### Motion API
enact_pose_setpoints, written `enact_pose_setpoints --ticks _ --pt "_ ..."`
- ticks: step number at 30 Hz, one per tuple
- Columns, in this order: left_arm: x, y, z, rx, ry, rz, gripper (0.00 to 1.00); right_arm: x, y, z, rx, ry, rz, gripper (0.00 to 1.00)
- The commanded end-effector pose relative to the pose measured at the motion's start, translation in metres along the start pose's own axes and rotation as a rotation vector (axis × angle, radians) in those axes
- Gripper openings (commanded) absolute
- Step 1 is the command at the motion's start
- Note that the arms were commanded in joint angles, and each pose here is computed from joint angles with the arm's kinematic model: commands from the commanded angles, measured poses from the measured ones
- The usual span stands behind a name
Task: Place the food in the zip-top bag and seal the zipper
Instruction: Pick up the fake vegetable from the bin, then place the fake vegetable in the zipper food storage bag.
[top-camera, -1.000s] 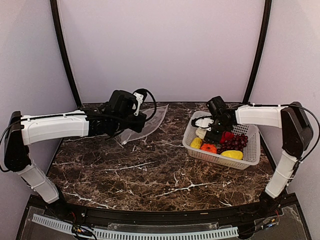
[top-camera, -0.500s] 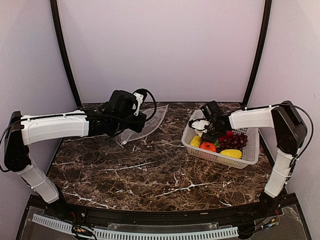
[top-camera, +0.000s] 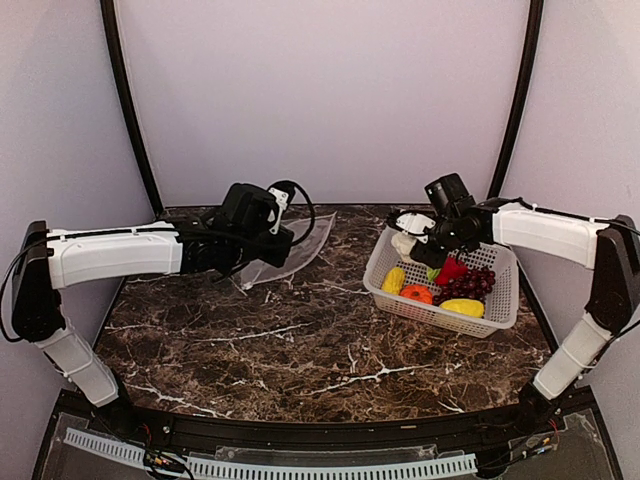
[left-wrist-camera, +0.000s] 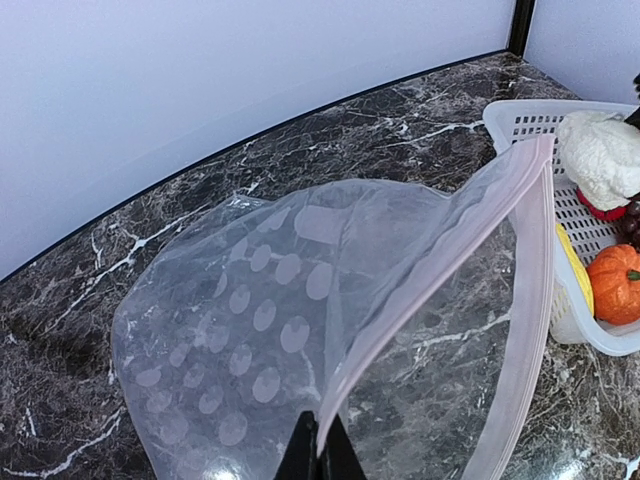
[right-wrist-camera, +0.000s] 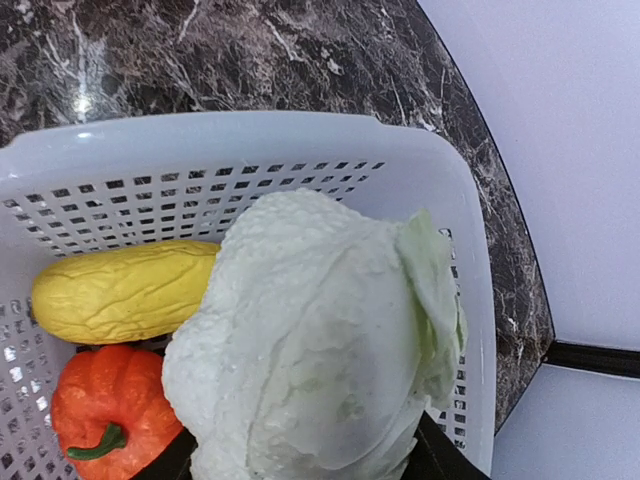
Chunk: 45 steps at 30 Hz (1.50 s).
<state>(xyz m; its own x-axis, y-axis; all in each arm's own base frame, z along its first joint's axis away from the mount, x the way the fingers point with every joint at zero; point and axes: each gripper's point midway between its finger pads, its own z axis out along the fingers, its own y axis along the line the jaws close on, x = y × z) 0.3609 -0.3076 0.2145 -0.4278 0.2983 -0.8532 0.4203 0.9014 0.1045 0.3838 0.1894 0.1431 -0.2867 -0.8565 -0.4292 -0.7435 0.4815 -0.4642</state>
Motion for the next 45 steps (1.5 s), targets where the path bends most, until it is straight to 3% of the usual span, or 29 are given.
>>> enact_pose_setpoints --ticks 1,13,21,29,45 --pt "0.000 0.013 0.006 -0.065 -0.004 -0.023 0.01 -0.032 0.007 -0.042 -0.129 -0.141 0.090 0.39" --pt "-0.037 0.004 0.026 -0.059 -0.095 -0.221 0.01 -0.138 0.036 -0.166 -0.622 -0.577 0.239 0.40" --pt "-0.069 -0.012 0.022 0.054 -0.194 -0.417 0.01 -0.184 0.048 -0.206 -1.027 -0.729 0.359 0.39" --pt "-0.099 -0.026 0.005 0.165 -0.261 -0.495 0.01 -0.206 0.039 -0.207 -1.187 -0.758 0.465 0.38" --pt "-0.115 -0.052 -0.031 0.308 -0.296 -0.550 0.01 -0.195 0.025 -0.140 -1.402 -0.630 0.729 0.38"
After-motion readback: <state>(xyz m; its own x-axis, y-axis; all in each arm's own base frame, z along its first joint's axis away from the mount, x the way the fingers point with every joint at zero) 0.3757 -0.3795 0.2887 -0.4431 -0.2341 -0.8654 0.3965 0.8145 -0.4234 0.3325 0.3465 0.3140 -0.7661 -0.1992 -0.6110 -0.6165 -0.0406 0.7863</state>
